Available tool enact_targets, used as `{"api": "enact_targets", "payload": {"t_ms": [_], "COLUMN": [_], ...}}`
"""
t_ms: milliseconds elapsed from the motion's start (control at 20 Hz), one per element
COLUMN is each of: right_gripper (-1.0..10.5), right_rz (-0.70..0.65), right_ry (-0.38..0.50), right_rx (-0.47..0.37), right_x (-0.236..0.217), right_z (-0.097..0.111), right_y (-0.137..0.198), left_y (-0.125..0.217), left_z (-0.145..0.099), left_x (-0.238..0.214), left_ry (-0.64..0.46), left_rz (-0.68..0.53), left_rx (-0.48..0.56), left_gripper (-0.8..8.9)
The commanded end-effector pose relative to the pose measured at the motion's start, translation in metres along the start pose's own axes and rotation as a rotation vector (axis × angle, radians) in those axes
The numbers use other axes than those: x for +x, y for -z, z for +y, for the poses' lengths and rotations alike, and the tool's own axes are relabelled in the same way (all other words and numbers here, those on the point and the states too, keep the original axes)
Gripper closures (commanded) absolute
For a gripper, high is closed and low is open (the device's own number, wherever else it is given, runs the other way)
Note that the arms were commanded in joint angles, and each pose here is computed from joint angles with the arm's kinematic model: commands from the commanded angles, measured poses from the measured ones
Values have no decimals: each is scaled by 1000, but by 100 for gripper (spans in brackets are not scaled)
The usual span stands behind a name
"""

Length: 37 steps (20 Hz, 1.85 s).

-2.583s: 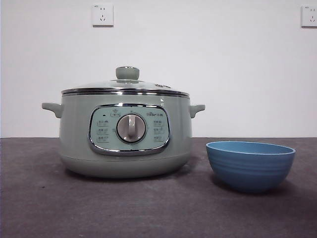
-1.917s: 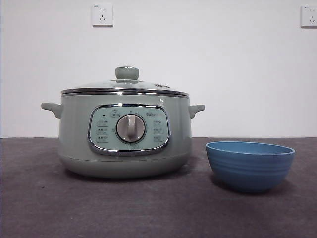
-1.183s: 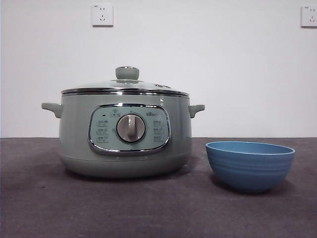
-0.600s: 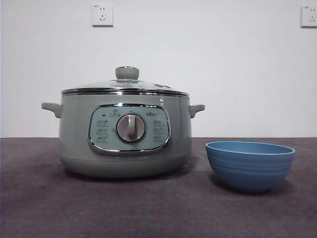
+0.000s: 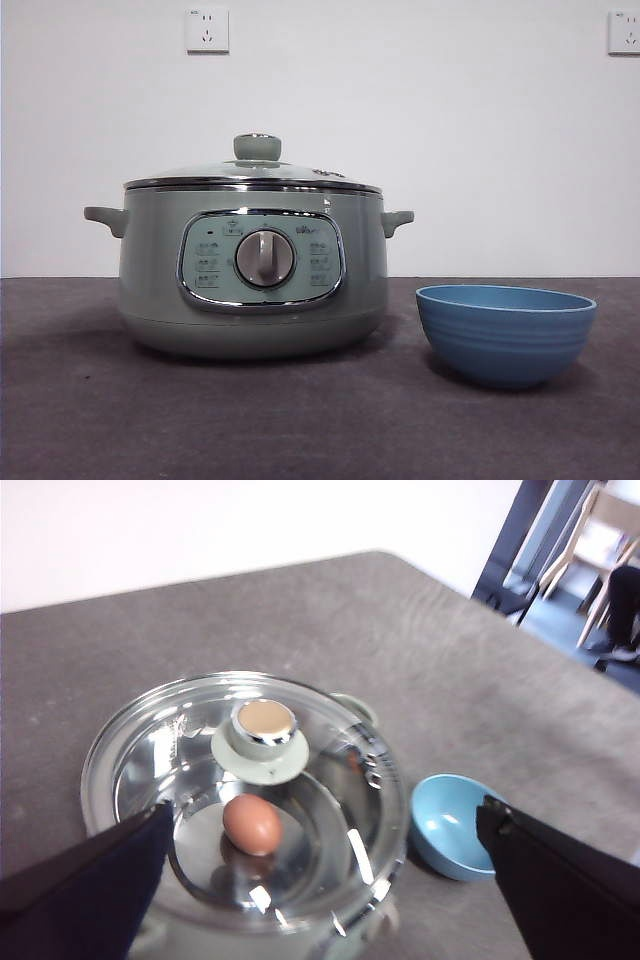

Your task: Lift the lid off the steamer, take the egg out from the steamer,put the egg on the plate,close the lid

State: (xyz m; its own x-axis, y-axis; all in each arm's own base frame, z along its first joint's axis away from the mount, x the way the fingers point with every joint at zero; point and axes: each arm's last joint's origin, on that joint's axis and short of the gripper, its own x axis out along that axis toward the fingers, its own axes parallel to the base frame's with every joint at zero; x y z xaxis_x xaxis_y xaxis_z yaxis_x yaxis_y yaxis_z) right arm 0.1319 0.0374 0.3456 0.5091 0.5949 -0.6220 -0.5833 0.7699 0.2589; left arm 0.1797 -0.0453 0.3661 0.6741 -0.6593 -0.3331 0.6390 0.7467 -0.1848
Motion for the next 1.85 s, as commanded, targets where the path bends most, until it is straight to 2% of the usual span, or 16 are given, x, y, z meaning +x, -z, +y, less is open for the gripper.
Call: {"api": "enact_targets", "payload": {"t_ms": [50, 350, 550, 850, 1100, 1150, 1250, 1300, 1450, 1550, 1650, 1850], "right_gripper": [377, 379, 379, 379, 379, 380, 380, 380, 380, 380, 380, 380], "right_rz": [-5, -4, -4, -4, -4, -3, -4, -4, -3, -3, -3, -3], "right_ry": [-1, 1, 1, 1, 5, 5, 5, 5, 5, 5, 5, 5], "right_rx": [-3, -3, -3, -3, -4, -3, -4, -4, -3, -3, -3, -3], "right_x": [0, 0, 0, 0, 0, 0, 0, 0, 0, 0, 0, 0], "right_z": [0, 0, 0, 0, 0, 0, 0, 0, 0, 0, 0, 0], "right_y": [-1, -1, -1, -1, -1, -1, -1, -1, -1, -1, -1, -1], "left_y": [-7, -3, 6, 25, 29, 30, 30, 30, 30, 30, 30, 30], "left_z": [4, 10, 10, 13, 14, 14, 14, 14, 14, 14, 14, 14], "left_x": [37, 128, 166, 191, 191, 191, 191, 191, 191, 191, 191, 191], "left_ry": [-14, -96, -149, -150, -160, -160, -158, -158, -158, -158, -159, -159], "left_rz": [25, -4, -26, 48, 88, 95, 100, 101, 101, 101, 100, 99], "left_rx": [25, 109, 148, 163, 154, 153, 151, 151, 148, 146, 142, 142], "left_gripper": [221, 221, 221, 221, 222, 259, 445, 502, 551, 677, 763, 827]}}
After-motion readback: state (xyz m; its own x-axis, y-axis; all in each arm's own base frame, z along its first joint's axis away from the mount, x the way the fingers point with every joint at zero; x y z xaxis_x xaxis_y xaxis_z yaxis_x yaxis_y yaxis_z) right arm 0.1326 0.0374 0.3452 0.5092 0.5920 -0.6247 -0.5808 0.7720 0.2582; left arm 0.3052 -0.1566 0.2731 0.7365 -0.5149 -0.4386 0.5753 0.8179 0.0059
